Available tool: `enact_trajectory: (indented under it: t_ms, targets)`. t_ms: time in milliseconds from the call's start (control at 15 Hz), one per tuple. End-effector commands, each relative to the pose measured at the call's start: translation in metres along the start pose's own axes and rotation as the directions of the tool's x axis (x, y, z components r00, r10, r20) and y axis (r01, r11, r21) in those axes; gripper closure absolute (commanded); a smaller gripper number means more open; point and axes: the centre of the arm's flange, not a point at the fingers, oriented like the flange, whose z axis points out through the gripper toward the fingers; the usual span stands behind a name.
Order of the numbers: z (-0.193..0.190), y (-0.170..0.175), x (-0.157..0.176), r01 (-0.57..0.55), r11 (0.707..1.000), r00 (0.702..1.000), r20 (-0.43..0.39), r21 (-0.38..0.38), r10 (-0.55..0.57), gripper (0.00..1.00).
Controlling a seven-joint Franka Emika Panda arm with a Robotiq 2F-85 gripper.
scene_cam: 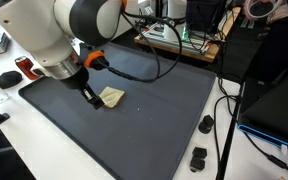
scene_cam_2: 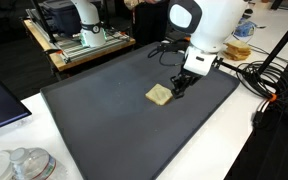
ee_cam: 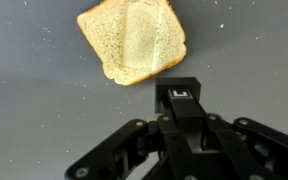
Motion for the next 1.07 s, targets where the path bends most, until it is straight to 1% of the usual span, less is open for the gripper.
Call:
enact_trajectory:
  t_ms: [0,267,467,667,867,1000]
  targets:
    - [-0.004,0.019,0.033,-0.015,0.996,0.999,0.053,0.091,0.01,0.95]
    - [-0.003,0.053,0.044,-0.038,0.983,0.995,0.093,0.182,0.022,0.95]
    - [0.003,0.078,0.048,-0.055,0.964,0.993,0.117,0.259,0.025,0.95]
    - [0.011,0.104,0.05,-0.071,0.937,0.991,0.132,0.343,0.027,0.95]
    - [0.019,0.126,0.049,-0.077,0.909,0.99,0.136,0.409,0.023,0.95]
    - [0.023,0.14,0.047,-0.081,0.885,0.991,0.134,0.459,0.021,0.95]
